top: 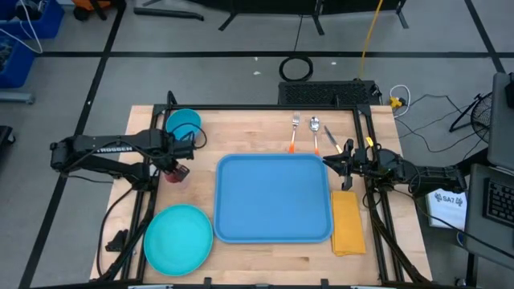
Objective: Set up tray
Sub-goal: Put the pink cup on the blue serving tray
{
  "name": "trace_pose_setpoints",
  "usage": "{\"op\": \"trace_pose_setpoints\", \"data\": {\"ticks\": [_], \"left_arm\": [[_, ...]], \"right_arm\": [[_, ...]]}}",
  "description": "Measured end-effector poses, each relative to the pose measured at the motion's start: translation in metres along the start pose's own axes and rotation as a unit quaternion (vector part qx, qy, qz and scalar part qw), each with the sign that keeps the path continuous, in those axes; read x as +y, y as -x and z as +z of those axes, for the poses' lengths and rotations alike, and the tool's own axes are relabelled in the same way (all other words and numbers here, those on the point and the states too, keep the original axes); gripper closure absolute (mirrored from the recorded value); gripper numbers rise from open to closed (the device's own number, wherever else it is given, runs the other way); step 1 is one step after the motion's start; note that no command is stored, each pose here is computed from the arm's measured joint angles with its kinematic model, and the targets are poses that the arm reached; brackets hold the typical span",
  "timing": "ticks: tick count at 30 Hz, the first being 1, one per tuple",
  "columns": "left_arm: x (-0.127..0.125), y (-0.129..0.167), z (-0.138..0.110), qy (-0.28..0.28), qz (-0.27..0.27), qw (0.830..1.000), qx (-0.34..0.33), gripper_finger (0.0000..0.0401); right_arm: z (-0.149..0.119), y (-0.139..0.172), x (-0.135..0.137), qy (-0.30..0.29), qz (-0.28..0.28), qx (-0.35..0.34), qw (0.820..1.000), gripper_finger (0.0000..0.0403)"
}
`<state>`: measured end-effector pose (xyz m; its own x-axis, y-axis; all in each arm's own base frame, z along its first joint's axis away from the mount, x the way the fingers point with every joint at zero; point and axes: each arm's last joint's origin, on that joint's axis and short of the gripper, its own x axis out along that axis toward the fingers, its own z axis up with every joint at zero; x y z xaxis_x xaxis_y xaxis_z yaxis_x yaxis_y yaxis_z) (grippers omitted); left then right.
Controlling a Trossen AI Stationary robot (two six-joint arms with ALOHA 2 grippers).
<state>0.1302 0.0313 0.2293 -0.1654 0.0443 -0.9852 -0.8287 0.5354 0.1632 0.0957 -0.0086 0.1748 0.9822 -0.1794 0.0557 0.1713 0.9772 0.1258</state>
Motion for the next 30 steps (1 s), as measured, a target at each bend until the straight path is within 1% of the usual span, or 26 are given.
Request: {"op": "trace_pose_setpoints", "data": {"ticks": [4,9,12,19,21,23,26,30], "left_arm": [[-0.004,0.000,0.002,-0.002,-0.013,1.000,-0.017,0.0393],[-0.012,0.008,0.004,-0.030,-0.024,0.997,-0.061,0.0397],[-0.015,0.021,0.003,-0.040,-0.025,0.995,-0.090,0.0397],[-0.022,0.059,0.001,-0.061,-0.058,0.984,-0.160,0.0398],[-0.023,0.070,0.000,-0.064,-0.069,0.979,-0.181,0.0398],[-0.026,0.079,0.002,-0.066,-0.093,0.972,-0.206,0.0398],[-0.036,0.089,0.008,-0.077,-0.139,0.955,-0.252,0.0398],[-0.052,0.092,0.019,-0.097,-0.185,0.932,-0.297,0.0398]], "right_arm": [[0.000,0.000,0.000,0.000,0.000,0.000,1.000,0.0355],[0.000,0.000,0.000,0.000,0.000,0.000,1.000,0.0355],[0.000,0.000,0.000,0.000,0.000,0.000,1.000,0.0355],[0.000,0.000,0.000,0.000,0.000,0.000,1.000,0.0355],[0.000,0.000,0.000,0.000,0.000,0.000,1.000,0.0355],[0.000,0.000,0.000,0.000,0.000,0.000,1.000,0.0355],[0.000,0.000,0.000,0.000,0.000,0.000,1.000,0.0355],[0.000,0.000,0.000,0.000,0.000,0.000,1.000,0.0355]]}}
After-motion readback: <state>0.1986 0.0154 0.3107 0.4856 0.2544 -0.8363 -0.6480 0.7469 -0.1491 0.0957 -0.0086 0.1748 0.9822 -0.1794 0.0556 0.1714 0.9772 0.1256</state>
